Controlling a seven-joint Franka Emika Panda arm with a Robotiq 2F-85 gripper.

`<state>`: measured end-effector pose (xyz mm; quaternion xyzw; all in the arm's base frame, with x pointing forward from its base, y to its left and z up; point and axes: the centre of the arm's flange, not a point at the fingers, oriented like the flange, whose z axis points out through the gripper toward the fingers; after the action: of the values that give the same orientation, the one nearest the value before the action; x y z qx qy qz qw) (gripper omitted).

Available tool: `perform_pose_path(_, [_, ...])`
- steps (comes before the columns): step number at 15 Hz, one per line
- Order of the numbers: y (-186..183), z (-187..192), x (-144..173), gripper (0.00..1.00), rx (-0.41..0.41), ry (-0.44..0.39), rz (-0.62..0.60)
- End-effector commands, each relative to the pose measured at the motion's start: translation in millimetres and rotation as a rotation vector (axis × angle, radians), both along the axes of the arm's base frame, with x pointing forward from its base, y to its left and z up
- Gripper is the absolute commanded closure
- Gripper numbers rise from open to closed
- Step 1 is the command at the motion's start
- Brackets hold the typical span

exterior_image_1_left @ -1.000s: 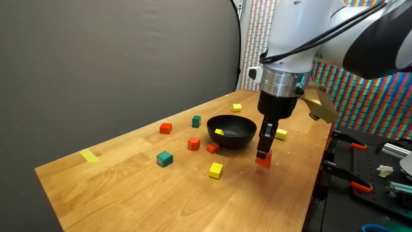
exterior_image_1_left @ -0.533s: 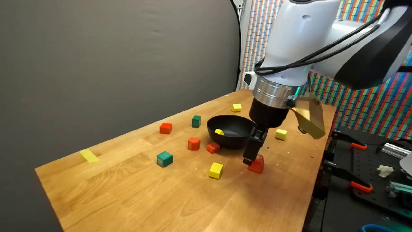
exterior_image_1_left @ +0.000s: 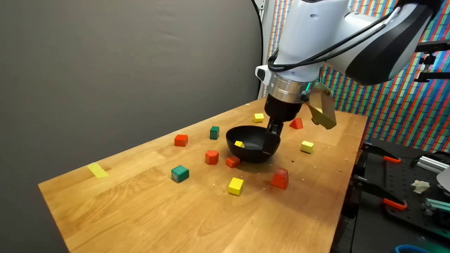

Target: Remove all the contents from the black bowl.

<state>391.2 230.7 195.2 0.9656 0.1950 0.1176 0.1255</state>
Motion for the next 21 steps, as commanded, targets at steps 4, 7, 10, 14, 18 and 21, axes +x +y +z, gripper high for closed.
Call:
perform_pose_path(4, [-44,36,49,0.0,0.142,0.036,0.032])
perform_pose_path(7, [-80,46,86,0.0,0.184,0.058,0.026])
perform_pose_path(10, [-95,30,123,0.0,0.138,0.12,0.076])
perform_pose_path(14, [-86,19,154,0.0,0.131,0.207,0.183])
perform_pose_path(18, [-65,24,154,0.0,0.119,0.24,0.261])
perform_pose_path(21, [-52,24,143,0.0,0.082,0.234,0.27])
